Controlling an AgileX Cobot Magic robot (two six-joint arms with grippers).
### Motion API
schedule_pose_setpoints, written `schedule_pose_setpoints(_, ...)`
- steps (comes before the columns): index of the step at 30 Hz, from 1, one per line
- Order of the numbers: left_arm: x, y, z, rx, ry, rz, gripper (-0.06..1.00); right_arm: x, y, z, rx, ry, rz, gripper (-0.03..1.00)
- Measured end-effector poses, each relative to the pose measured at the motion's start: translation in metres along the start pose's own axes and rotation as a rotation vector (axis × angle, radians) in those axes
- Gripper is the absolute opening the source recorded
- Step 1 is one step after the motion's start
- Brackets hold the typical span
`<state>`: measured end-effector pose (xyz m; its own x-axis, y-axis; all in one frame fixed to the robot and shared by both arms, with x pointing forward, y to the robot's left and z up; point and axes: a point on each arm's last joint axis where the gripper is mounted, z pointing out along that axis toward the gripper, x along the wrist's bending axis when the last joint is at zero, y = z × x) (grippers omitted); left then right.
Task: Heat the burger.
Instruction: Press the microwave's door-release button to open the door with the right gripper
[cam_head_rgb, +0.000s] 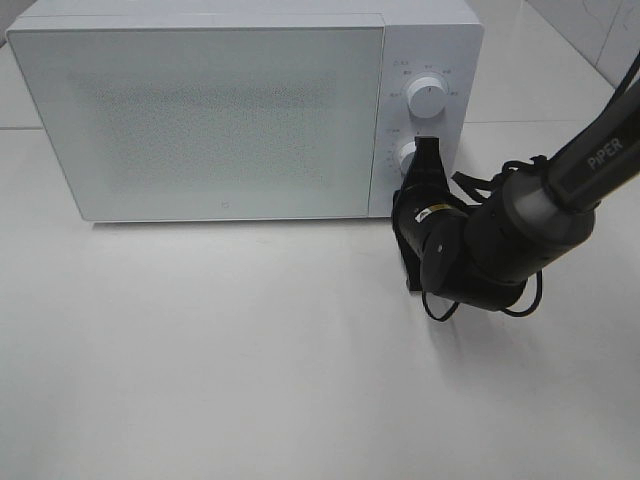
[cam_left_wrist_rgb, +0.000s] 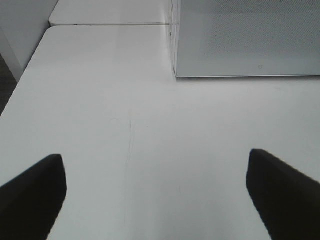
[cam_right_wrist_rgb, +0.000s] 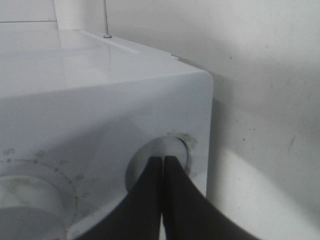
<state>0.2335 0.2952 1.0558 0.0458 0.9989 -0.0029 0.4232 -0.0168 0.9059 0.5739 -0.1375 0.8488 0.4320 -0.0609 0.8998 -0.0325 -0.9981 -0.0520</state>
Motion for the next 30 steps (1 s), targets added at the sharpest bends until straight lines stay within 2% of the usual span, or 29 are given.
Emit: schedule_pose_setpoints(30, 0.0, 0.0, 0.0, 0.0, 0.0, 0.0, 0.89, 0.004, -0.003, 0.014, -0.078, 0.032, 0.033, 0.01)
